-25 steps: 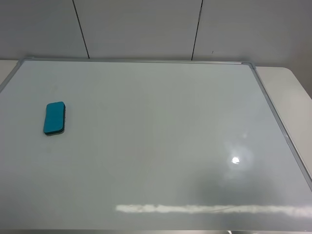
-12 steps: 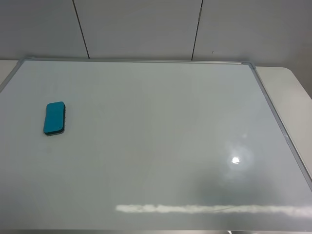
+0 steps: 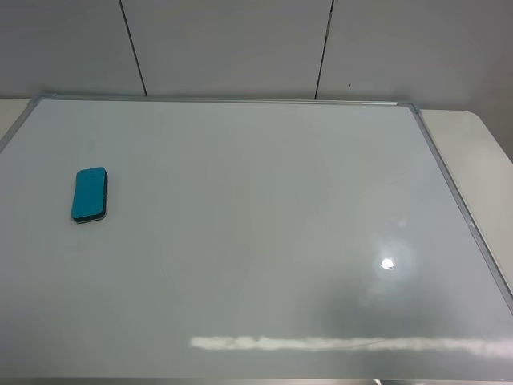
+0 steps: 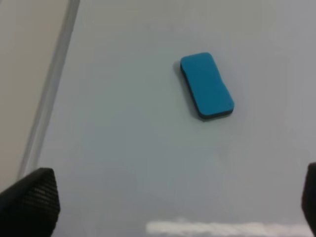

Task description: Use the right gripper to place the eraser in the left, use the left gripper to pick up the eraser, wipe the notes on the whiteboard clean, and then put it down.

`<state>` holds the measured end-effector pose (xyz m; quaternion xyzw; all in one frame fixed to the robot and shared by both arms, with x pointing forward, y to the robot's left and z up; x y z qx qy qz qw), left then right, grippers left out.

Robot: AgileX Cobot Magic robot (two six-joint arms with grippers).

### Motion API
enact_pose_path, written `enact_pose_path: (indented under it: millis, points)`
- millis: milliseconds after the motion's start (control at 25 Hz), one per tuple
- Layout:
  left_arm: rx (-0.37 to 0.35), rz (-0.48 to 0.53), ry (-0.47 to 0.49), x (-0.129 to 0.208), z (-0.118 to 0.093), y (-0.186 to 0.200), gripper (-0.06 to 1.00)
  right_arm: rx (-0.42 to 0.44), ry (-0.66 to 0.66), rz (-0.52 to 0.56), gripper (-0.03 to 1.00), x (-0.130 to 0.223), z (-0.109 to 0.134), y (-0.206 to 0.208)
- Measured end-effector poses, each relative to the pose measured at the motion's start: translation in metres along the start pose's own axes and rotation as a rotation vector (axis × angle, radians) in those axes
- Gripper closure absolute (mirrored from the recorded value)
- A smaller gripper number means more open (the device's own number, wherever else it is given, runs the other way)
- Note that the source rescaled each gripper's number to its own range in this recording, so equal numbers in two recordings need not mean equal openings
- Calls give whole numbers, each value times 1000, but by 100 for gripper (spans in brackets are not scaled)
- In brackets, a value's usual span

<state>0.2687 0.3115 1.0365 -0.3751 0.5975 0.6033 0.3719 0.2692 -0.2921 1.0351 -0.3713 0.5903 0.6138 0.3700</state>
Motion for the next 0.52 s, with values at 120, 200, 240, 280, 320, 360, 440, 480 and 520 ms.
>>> enact_pose_path:
  millis: [120,200,240,280,320,360,440,480,520]
  points:
    - [0,0,26,0,0,0,-6,0,0,0,-3,0,0,0]
    - [0,0,30,0,0,0,-6,0,0,0,-3,0,0,0]
    - [1,0,32,0,0,0,-6,0,0,0,-3,0,0,0]
    - [2,0,33,0,0,0,-6,0,0,0,-3,0,0,0]
    - [2,0,33,0,0,0,-6,0,0,0,-3,0,0,0]
    - [2,0,33,0,0,0,-6,0,0,0,-3,0,0,0]
    - [2,0,33,0,0,0,-6,0,0,0,-3,0,0,0]
    - [2,0,33,0,0,0,-6,0,0,0,-3,0,0,0]
    - [2,0,33,0,0,0,-6,0,0,0,-3,0,0,0]
Point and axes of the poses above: a point on each arm's last joint axis where the gripper is mounted, y pointing back along that axis away from the gripper, z along the wrist's bending axis when the last joint is at zero, x = y × z, the point moved 4 cm from there along -y, pointing out along that axis toward the gripper, and after that the axes turned 3 degrees about -y, right-handed, at the moved point
